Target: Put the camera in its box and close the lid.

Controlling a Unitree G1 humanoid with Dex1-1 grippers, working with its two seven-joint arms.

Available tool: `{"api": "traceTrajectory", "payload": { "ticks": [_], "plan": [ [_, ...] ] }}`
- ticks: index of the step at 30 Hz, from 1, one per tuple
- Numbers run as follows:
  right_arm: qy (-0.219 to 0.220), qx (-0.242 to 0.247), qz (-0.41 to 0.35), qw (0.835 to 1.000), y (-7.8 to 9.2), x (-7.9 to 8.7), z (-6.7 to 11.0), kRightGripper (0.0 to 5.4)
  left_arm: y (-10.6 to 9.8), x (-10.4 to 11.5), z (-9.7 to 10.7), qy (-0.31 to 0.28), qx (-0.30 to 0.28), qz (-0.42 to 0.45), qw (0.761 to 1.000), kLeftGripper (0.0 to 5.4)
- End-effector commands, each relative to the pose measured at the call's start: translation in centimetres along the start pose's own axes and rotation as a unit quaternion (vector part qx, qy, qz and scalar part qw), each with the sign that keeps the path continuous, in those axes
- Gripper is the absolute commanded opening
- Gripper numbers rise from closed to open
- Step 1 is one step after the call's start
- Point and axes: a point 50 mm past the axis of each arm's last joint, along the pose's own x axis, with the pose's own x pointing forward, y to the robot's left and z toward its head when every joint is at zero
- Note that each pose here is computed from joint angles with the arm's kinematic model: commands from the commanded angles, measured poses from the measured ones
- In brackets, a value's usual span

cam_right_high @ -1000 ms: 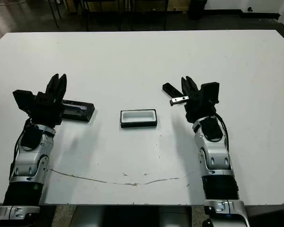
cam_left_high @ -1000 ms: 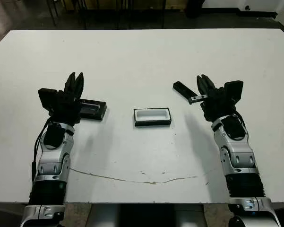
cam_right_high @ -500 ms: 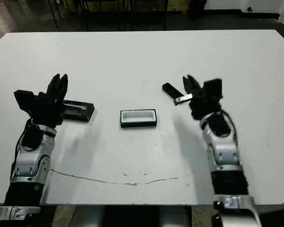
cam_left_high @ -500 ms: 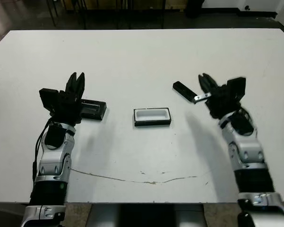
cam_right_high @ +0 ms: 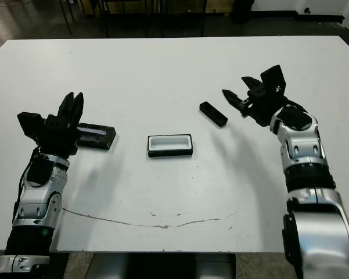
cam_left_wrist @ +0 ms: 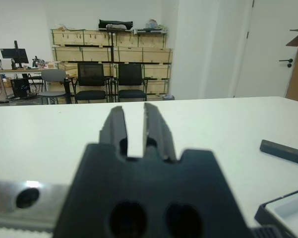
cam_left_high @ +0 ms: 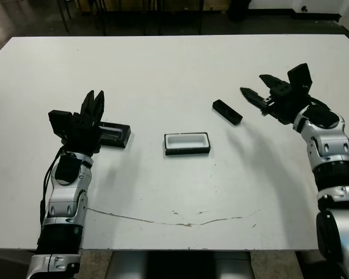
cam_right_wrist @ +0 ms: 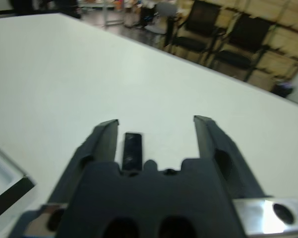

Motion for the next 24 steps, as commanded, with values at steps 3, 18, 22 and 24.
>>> {"api": "traceTrajectory", "payload": {
  "ticks": [3,18,22,24],
  "plan": [
    [0.020,0.011,0.035,0.999,0.0,0.2,-0.5,4.53,0.2,-0.5,-0.6,0.021,0.006,0.004,1.000,0.00],
    [0.035,0.035,0.036,0.998,0.1,0.7,-1.4,5.38,0.2,-0.4,-0.6,0.025,-0.002,0.001,1.000,0.00],
    [0.047,0.030,0.033,0.998,0.1,0.8,-1.6,5.38,0.1,-0.4,-0.6,0.024,0.001,0.001,1.000,0.00],
    [0.056,0.020,0.032,0.998,0.2,1.0,-1.7,5.38,0.1,-0.4,-0.6,0.023,0.002,0.000,1.000,0.00]
  ]
}}
